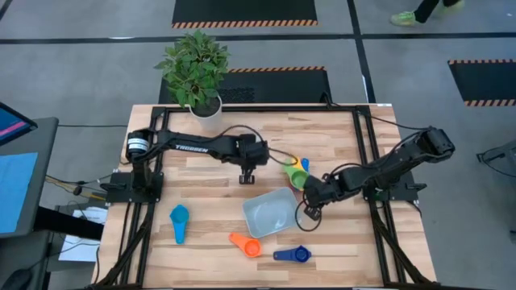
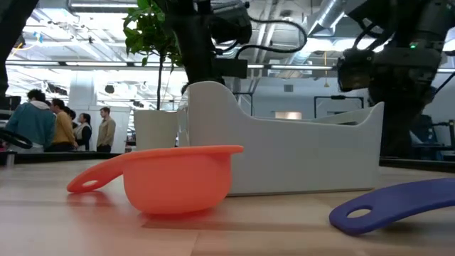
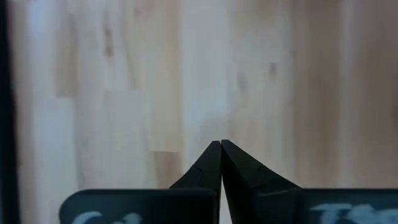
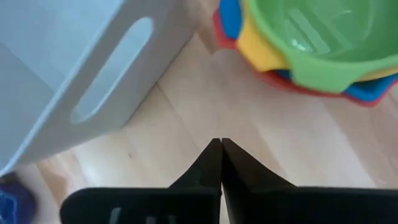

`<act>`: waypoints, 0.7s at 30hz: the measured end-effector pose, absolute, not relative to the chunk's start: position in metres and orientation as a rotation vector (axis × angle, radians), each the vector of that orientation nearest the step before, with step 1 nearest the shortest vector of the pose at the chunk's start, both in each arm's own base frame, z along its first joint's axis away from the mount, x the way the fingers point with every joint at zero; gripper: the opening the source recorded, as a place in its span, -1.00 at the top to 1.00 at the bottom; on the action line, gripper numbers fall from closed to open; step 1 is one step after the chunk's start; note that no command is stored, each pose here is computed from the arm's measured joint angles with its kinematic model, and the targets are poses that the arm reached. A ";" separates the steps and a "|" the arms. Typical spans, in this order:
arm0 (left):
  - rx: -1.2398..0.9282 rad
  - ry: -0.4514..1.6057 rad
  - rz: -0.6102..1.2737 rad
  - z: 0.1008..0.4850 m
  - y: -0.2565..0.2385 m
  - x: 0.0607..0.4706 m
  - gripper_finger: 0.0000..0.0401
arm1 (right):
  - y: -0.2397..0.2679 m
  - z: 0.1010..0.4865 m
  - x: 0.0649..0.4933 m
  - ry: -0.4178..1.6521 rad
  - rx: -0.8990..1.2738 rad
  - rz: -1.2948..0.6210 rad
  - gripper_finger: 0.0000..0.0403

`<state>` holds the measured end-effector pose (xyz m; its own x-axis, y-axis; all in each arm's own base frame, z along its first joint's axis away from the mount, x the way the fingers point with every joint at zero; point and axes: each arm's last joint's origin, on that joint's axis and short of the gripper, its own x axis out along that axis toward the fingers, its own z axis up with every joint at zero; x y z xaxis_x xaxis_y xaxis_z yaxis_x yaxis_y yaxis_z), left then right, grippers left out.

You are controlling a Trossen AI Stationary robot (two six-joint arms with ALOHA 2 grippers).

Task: Nest measuring cups in basket
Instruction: Adjust the gray bin

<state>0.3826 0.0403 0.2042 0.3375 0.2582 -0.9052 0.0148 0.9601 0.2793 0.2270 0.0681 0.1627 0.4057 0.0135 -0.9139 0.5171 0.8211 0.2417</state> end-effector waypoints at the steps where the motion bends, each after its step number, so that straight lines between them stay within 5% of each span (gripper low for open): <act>1: 0.275 1.220 0.158 0.204 0.033 0.383 1.00 | 0.070 0.163 0.226 1.121 0.539 -0.340 0.91; 9: 0.430 1.140 0.153 0.227 -0.052 0.385 1.00 | 0.073 0.163 0.226 1.075 0.491 -0.373 0.88; 21: 0.316 0.999 0.086 0.229 -0.132 0.376 1.00 | 0.080 0.168 0.234 0.967 0.464 -0.315 0.95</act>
<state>0.3758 -0.1319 0.2290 0.5424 0.2148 -0.8122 0.0730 0.9510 0.3003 0.2340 0.0798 0.1677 0.5346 -0.0517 -0.8435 0.4552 0.8586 0.2358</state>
